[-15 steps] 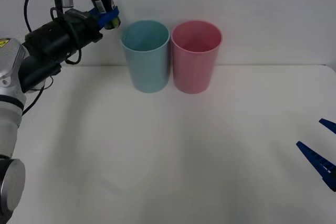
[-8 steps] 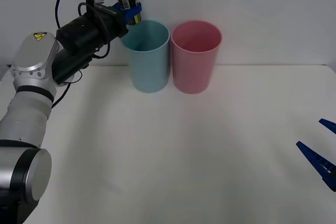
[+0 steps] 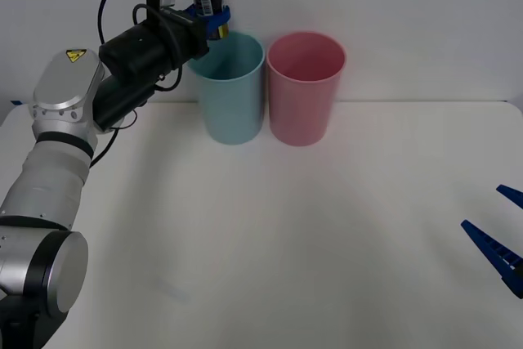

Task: Grasp the object on the table and drop it into the matching bin: aluminum can to the light blue bin, PET bottle to the pink bin.

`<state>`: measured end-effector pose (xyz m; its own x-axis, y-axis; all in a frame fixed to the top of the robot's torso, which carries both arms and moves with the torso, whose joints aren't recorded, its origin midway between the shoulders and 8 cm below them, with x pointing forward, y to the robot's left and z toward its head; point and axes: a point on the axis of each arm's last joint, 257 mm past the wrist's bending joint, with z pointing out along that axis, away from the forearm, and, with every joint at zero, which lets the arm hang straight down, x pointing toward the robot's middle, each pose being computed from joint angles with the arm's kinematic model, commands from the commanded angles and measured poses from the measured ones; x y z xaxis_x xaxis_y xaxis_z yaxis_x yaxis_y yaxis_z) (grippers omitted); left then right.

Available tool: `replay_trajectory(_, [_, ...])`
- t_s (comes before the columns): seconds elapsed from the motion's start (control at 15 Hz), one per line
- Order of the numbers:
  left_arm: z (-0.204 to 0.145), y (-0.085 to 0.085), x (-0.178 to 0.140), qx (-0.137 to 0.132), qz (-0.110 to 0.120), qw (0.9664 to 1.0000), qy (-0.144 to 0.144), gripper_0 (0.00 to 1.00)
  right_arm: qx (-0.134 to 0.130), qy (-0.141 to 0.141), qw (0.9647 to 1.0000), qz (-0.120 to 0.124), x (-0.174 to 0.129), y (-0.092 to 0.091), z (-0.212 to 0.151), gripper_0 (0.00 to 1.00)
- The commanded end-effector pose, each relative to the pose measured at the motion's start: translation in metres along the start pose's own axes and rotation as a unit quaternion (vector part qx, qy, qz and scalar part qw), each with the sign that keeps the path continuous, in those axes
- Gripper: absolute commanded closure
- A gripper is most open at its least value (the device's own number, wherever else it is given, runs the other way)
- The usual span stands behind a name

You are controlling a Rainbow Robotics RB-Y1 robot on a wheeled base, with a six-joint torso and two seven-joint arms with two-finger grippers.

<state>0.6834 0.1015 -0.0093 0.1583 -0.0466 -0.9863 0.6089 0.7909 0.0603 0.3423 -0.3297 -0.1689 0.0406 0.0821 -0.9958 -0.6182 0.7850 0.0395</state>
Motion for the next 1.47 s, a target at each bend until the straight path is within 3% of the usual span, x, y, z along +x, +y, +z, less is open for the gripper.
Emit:
replay_trajectory(0.07, [0.000,-0.001,0.000,0.000,0.002,1.0000,-0.001,0.00,0.000,0.000,1.0000,0.000,0.000,0.000,0.000,0.00])
replay_trajectory(0.47, [-0.003,0.000,-0.006,0.004,-0.016,0.9998,-0.012,0.00,0.000,0.000,1.0000,0.000,0.000,0.000,0.000,0.00])
replay_trajectory(0.73, [-0.027,0.020,-0.011,0.003,-0.030,0.9992,-0.025,0.00,0.000,0.000,1.0000,0.000,0.000,0.000,0.000,0.00])
replay_trajectory(1.13, [-0.101,0.046,-0.010,-0.008,-0.041,0.9979,-0.048,0.00,0.000,0.000,1.0000,0.000,0.000,0.000,0.000,0.00])
replay_trajectory(1.47, [-0.195,0.069,-0.010,-0.035,-0.034,0.9967,-0.065,0.00,0.000,0.000,1.0000,0.000,0.000,0.000,0.000,0.00])
